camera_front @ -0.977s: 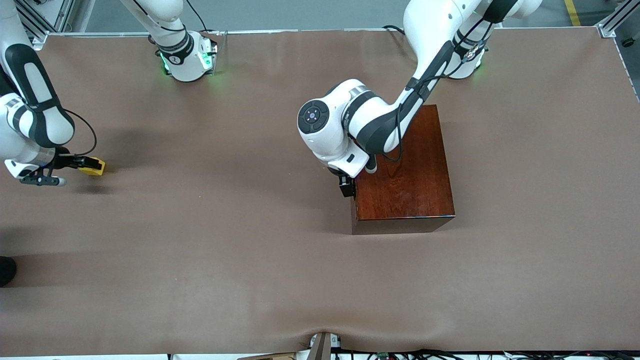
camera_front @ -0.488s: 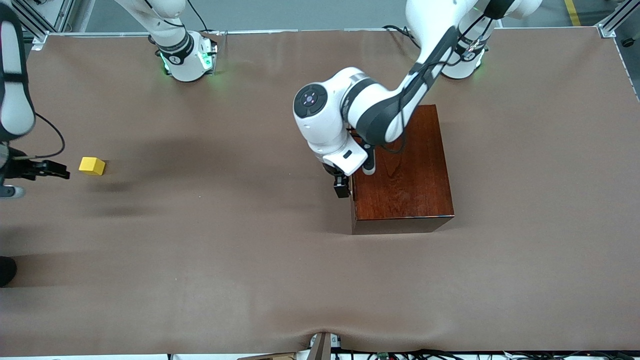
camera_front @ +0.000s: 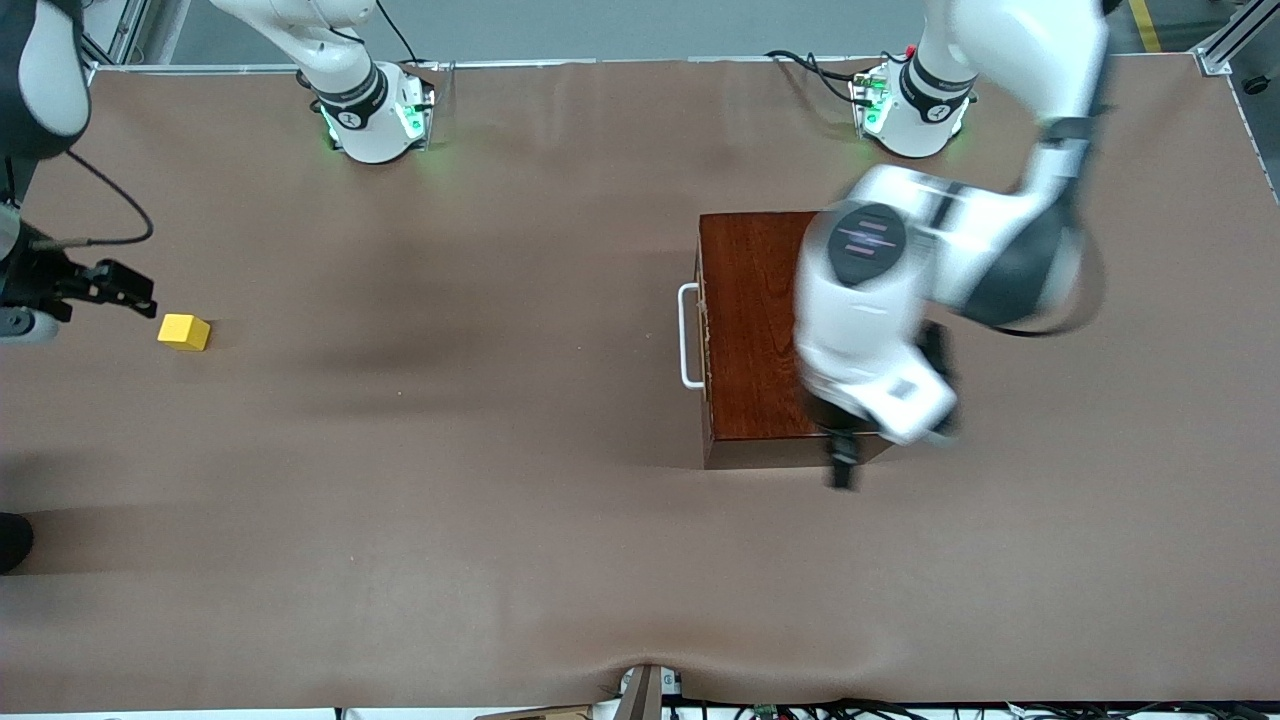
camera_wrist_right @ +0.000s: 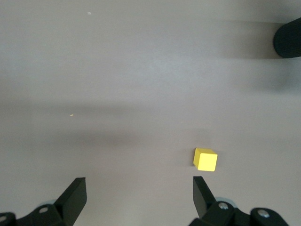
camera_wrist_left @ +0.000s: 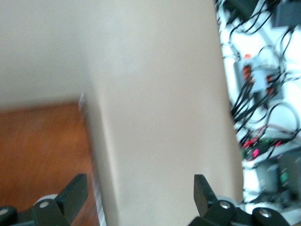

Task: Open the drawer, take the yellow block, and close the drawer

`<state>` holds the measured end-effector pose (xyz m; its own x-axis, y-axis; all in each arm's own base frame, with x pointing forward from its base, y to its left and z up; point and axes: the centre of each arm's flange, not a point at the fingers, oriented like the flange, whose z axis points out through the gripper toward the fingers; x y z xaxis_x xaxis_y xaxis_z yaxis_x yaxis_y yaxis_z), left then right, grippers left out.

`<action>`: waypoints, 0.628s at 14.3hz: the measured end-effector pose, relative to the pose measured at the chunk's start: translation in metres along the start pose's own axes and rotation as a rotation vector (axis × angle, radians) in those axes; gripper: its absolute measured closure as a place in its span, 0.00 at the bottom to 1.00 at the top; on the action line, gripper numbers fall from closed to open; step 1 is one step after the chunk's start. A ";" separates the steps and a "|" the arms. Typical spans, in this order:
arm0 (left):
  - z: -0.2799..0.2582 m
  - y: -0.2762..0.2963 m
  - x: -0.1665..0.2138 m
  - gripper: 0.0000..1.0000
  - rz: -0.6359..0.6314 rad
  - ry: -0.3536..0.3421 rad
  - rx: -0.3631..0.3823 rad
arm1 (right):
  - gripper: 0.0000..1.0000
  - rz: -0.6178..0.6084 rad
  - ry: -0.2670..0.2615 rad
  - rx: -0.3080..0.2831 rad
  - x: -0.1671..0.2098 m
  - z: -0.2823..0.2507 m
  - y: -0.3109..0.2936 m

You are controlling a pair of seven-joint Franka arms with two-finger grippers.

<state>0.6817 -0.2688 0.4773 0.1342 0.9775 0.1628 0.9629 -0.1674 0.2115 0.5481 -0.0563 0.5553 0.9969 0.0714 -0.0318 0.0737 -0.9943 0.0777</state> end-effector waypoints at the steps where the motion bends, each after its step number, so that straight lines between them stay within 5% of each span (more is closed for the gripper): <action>1: -0.005 0.007 0.037 0.00 0.022 -0.027 -0.004 | 0.00 -0.002 -0.008 0.002 -0.002 -0.015 -0.009; 4: -0.029 0.011 0.132 0.00 0.125 -0.095 -0.030 | 0.00 -0.006 0.004 0.013 -0.004 -0.049 -0.024; 9: -0.072 -0.026 0.214 0.00 0.393 -0.187 -0.076 | 0.00 -0.004 0.003 0.019 -0.005 -0.053 -0.023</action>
<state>0.6681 -0.0649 0.5762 0.5331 0.8432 0.0695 0.8114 -0.5329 0.2401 0.5433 -0.0292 0.6061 0.9967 0.0761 -0.0287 0.0776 -0.9953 0.0582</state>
